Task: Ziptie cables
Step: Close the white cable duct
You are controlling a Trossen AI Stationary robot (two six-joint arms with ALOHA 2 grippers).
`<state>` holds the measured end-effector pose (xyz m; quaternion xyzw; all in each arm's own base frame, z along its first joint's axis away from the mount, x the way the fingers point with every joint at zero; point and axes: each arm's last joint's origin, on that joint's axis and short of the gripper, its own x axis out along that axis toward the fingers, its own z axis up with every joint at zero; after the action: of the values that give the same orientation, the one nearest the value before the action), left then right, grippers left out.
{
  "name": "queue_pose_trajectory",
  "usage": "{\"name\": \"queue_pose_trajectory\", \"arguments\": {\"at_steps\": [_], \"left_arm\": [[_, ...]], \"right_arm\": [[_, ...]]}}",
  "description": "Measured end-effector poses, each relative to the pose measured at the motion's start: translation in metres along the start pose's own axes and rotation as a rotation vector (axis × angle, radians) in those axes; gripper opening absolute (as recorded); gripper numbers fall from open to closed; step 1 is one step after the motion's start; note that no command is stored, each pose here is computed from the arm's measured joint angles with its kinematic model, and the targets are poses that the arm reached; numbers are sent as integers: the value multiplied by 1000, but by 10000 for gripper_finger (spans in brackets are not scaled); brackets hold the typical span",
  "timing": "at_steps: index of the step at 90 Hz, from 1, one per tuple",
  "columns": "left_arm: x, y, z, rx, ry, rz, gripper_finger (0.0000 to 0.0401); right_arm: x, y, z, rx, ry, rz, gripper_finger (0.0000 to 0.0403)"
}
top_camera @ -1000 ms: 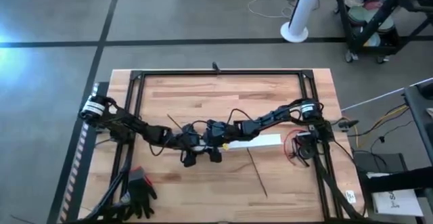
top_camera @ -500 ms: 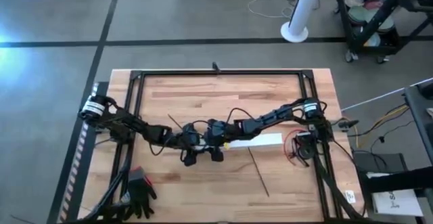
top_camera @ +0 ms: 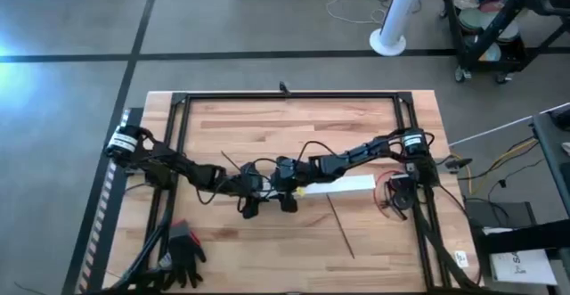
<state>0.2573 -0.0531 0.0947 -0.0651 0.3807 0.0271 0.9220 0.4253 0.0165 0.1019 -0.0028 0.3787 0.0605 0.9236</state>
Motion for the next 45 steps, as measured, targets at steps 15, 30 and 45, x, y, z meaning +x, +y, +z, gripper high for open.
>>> {"name": "queue_pose_trajectory", "arguments": {"at_steps": [15,30,45], "left_arm": [[0,0,0,1,-2,-3,203],[0,-1,2,9,1,-3,203],[0,-1,1,15,8,-7,204]], "right_arm": [[0,0,1,3,-20,0,238],[2,0,2,3,-44,3,223],[7,0,0,13,-57,4,235]]}}
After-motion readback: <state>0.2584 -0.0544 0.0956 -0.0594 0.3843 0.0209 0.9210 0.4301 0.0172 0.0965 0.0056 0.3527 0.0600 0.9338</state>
